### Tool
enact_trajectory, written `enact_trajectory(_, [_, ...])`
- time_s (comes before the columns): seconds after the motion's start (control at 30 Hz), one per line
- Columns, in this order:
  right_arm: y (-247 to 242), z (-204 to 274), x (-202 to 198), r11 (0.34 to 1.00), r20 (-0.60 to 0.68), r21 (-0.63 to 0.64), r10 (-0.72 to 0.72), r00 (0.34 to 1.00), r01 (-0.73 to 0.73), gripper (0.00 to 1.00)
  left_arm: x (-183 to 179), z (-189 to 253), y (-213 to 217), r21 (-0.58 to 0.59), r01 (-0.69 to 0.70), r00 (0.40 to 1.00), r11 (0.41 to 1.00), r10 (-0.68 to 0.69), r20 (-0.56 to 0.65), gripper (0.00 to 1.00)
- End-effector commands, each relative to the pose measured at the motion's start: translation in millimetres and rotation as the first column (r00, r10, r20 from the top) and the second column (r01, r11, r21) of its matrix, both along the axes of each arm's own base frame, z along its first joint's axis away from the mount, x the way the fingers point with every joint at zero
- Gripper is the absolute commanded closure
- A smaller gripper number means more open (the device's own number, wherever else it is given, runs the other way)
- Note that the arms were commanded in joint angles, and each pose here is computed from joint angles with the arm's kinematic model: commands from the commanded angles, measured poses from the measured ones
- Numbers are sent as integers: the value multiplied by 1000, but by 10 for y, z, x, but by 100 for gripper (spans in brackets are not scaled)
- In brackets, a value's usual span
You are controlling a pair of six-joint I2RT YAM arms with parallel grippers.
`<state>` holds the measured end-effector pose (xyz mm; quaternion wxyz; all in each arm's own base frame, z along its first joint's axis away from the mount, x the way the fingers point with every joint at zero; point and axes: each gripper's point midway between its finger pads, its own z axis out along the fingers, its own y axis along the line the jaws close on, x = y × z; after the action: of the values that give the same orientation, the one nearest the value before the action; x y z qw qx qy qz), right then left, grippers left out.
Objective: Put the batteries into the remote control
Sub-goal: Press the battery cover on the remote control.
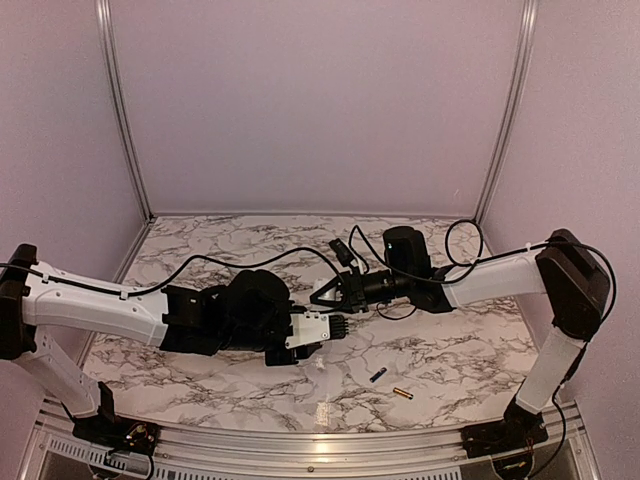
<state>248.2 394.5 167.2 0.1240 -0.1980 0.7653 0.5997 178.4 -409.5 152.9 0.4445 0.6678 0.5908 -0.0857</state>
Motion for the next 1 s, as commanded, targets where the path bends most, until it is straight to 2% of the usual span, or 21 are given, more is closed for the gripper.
enact_trajectory(0.0, [57, 84, -57, 999, 10, 30, 31, 999, -31, 100, 38, -41, -8, 45, -8, 1000, 999, 7, 27, 61])
enact_trajectory(0.53, [107, 98, -185, 995, -12, 51, 81, 997, -80, 100, 254, -55, 84, 80, -95, 986, 992, 82, 148, 68])
enact_trajectory(0.97, [104, -127, -138, 999, -58, 2, 47, 997, -47, 100, 183, 382, 42, -68, -79, 977, 995, 91, 195, 68])
